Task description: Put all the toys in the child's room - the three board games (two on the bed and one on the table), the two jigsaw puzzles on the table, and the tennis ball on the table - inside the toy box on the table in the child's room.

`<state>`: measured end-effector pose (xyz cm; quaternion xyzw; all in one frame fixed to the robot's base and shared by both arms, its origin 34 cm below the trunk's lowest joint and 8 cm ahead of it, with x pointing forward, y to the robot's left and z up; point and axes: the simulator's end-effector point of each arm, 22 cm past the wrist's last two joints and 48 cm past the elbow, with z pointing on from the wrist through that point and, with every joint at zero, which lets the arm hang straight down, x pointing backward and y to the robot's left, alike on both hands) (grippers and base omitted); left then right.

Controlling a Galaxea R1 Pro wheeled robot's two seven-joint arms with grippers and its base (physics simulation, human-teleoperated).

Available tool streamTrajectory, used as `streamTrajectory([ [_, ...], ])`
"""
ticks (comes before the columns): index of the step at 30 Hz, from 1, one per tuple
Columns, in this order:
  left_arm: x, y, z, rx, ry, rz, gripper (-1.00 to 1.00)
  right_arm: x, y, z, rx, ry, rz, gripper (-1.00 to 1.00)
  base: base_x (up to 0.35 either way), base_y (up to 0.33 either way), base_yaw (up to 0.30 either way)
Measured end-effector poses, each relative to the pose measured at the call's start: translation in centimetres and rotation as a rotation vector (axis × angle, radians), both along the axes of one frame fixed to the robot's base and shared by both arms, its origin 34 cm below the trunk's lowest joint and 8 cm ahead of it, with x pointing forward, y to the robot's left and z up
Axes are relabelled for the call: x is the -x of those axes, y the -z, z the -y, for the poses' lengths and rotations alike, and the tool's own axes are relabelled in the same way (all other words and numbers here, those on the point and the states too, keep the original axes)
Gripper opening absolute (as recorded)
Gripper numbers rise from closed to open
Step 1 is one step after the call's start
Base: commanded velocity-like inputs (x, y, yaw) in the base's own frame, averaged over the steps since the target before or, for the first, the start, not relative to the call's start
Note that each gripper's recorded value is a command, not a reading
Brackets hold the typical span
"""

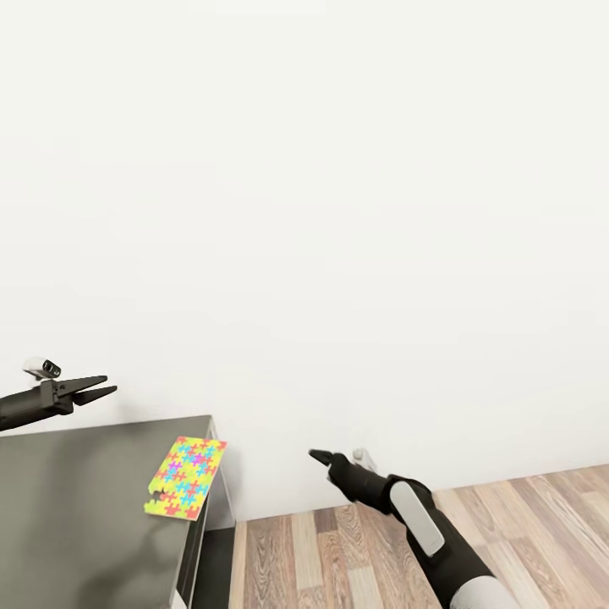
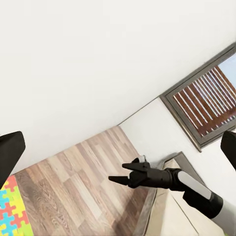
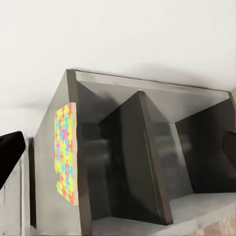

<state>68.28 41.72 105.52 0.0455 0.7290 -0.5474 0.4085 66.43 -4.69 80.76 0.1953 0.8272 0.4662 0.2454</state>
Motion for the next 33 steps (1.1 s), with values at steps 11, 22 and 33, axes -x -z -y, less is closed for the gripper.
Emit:
streamTrajectory([
  [11, -0.1, 1.6, 0.0, 0.0, 0.0, 0.0, 1.0, 0.2, -3.3, -2.6, -0.224, -0.08, 0.115, 1.0, 0.0, 0.0, 0.0],
  [22, -0.1, 3.2, -0.1, 0.0, -0.001, 0.002, 1.0, 0.4, -2.4, -3.5, -0.252, -0.094, 0.13, 1.0, 0.0, 0.0, 0.0],
  [33, -0.1, 4.3, -0.2, 0.0, -0.003, 0.002, 1.0, 0.5, -1.5, -3.8, -0.262, -0.096, 0.133, 1.0, 0.0, 0.0, 0.0],
])
